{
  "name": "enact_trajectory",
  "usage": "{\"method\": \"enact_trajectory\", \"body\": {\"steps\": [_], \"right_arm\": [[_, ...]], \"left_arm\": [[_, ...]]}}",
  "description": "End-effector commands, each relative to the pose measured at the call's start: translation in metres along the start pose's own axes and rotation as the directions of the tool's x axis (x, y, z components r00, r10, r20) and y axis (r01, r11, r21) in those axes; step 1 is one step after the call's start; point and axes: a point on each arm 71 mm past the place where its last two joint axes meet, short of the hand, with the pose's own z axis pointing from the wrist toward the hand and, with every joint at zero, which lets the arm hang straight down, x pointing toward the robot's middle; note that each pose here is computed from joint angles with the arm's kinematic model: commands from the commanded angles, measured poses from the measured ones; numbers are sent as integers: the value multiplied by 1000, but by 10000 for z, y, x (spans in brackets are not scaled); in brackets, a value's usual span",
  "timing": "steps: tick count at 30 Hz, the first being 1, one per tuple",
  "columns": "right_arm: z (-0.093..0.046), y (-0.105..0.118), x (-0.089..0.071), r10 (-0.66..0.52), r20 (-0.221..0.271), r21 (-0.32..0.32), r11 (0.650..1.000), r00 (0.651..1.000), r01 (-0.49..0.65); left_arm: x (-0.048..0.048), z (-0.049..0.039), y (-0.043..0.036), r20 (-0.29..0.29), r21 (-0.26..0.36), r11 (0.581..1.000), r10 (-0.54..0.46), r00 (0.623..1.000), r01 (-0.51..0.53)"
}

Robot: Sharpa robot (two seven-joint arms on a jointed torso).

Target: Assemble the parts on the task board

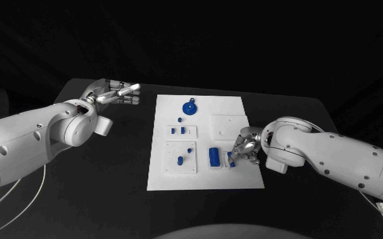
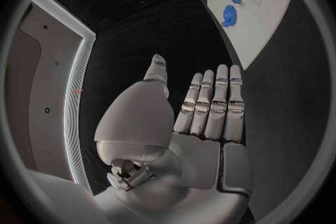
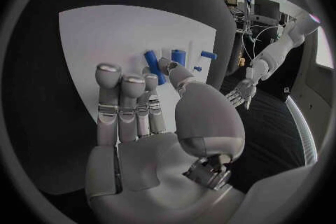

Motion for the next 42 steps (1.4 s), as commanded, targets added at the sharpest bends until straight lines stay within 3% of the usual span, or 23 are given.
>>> {"method": "enact_trajectory", "body": {"steps": [1, 42], "right_arm": [[-2, 8, 24, -39, -19, 9, 999, 999, 39], [89, 73, 63, -46, -17, 8, 999, 999, 47]], "left_arm": [[27, 6, -11, -20, 5, 1000, -1, 1000, 1], [26, -2, -8, -24, -1, 1000, 2, 1000, -2]]}}
